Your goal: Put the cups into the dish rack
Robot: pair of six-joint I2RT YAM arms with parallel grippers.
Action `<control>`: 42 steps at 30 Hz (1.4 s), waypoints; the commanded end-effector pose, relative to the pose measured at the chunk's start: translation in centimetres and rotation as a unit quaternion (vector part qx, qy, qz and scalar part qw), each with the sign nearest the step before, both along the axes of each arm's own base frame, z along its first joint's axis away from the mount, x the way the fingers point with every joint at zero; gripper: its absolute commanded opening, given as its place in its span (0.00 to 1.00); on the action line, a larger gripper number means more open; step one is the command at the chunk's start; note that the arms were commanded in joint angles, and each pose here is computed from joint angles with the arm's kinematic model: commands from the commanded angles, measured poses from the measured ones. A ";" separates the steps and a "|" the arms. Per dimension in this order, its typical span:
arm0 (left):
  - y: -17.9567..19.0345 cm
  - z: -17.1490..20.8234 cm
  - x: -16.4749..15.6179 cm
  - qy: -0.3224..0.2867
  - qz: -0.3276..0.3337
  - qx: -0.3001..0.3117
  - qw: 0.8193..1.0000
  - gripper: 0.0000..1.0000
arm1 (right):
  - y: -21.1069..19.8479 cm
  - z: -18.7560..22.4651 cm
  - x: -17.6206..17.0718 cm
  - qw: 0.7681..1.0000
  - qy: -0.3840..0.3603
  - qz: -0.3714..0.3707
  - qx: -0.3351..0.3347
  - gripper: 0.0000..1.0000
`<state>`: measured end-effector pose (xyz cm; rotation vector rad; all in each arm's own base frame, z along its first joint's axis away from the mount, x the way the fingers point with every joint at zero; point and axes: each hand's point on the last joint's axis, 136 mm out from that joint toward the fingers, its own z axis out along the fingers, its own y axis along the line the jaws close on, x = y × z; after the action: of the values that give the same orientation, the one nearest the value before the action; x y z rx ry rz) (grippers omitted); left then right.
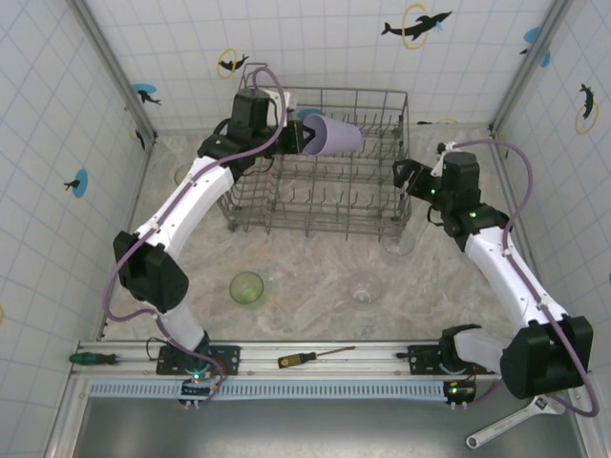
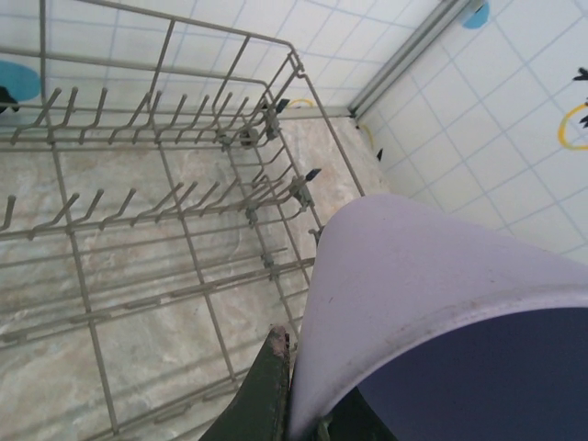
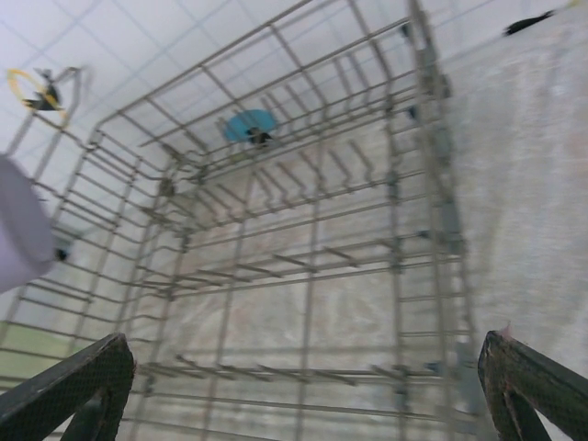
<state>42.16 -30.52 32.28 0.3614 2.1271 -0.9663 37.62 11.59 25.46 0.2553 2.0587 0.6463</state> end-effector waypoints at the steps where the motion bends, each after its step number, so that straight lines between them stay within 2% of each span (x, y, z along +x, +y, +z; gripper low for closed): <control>1: -1.5 0.9 0.5 -0.022 -0.045 -0.052 0.997 0.00 | 3.0 3.2 1.1 0.995 -0.045 0.039 0.077 1.00; 4: -1.5 0.0 0.8 -0.026 -0.061 -0.076 0.995 0.00 | 4.5 3.8 1.7 0.989 -0.057 0.049 0.124 1.00; 8: -1.2 -2.0 1.1 -0.025 -0.068 -0.114 0.991 0.00 | 6.1 4.9 2.0 0.969 -0.086 0.068 0.219 1.00; 9: 0.4 -2.4 2.1 -0.028 -0.054 -0.125 0.990 0.00 | 6.3 5.0 2.1 0.964 -0.088 0.069 0.240 1.00; 11: 0.9 -2.9 2.2 -0.033 -0.053 -0.147 0.987 0.00 | 6.6 5.4 2.4 0.957 -0.092 0.069 0.267 1.00; 20: 0.8 -2.7 2.3 -0.072 -0.064 -0.179 0.979 0.00 | 9.5 4.9 3.6 0.942 -0.064 0.083 0.318 1.00; 28: 0.0 -2.1 2.0 -0.047 -0.089 -0.233 0.967 0.00 | 11.4 6.0 4.9 0.917 -0.057 0.109 0.379 1.00; 35: 0.0 -2.5 1.6 -0.032 -0.090 -0.254 0.962 0.00 | 13.2 6.9 5.2 0.905 -0.069 0.123 0.402 1.00; 42: -0.6 -2.9 0.9 -0.022 -0.098 -0.259 0.961 0.00 | 13.7 7.6 6.3 0.882 -0.081 0.126 0.446 0.99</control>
<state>44.00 -30.40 29.16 0.2885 1.7632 -1.5161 43.24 25.13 29.80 0.4613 1.6488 1.6303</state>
